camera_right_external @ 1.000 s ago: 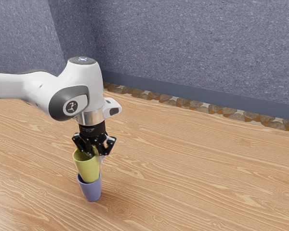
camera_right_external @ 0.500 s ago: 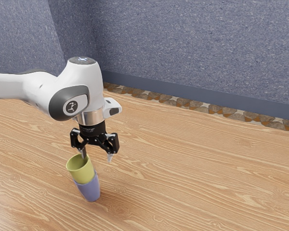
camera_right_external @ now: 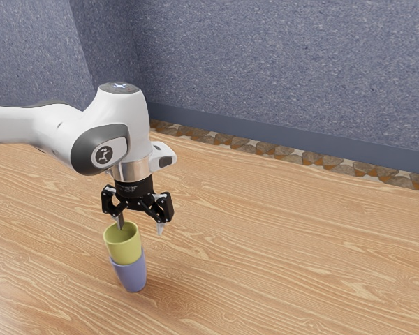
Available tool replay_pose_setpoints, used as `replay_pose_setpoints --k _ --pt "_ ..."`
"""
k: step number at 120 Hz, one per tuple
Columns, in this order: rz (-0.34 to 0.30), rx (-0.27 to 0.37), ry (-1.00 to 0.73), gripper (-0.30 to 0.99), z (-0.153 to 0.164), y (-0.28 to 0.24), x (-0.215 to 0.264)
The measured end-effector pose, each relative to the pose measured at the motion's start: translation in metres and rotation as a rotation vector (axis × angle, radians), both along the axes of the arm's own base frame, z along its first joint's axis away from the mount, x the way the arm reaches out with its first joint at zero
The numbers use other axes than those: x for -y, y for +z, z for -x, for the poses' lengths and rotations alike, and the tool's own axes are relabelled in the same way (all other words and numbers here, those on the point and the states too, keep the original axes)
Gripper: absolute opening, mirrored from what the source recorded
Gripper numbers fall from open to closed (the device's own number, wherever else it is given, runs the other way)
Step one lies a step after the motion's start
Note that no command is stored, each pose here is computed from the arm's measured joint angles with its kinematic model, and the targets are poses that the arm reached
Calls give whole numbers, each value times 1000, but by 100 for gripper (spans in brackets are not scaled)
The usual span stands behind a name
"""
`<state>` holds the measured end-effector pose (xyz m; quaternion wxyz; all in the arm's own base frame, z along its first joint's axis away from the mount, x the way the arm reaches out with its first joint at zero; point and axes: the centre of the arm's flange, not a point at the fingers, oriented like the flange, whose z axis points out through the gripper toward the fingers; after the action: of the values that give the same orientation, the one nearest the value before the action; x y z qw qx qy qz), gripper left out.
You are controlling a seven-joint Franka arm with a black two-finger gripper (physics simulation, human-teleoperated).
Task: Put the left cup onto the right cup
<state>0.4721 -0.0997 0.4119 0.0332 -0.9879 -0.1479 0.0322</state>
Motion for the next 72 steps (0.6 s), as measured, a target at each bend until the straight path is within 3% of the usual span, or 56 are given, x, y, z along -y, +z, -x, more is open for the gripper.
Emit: replay_pose_setpoints --k 72 --pt "-1 -3 -2 69 0 0 0"
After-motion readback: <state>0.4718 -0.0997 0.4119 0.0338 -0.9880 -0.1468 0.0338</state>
